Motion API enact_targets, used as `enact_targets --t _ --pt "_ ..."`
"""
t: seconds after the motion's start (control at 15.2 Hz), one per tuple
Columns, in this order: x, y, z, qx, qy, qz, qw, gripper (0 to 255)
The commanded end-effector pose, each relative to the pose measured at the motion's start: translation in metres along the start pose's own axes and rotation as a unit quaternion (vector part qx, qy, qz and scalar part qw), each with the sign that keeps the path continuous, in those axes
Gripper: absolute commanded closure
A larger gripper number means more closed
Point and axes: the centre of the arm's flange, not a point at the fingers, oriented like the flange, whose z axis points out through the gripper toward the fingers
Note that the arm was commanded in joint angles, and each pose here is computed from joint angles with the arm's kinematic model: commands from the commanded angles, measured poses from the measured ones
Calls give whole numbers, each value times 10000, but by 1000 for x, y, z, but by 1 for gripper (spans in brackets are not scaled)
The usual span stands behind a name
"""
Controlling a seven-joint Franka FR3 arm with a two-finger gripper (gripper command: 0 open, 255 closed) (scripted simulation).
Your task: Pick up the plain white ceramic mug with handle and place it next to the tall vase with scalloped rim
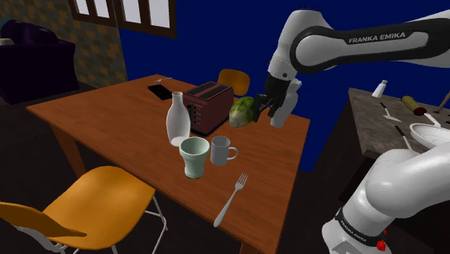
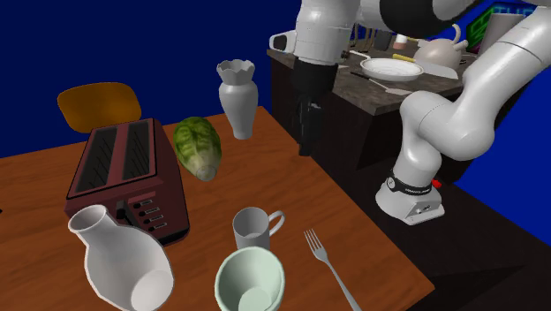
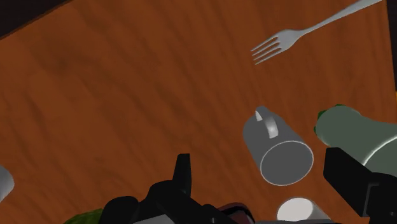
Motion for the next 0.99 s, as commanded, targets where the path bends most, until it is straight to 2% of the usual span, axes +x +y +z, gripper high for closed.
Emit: enact_targets --t 0.0,0.73,0.92 --pt "11 -10 24 -44 33 105 9999 0" --pt "80 -55 144 -308 152 650 9973 0" --pt "81 -55 156 -311 153 657 9972 0"
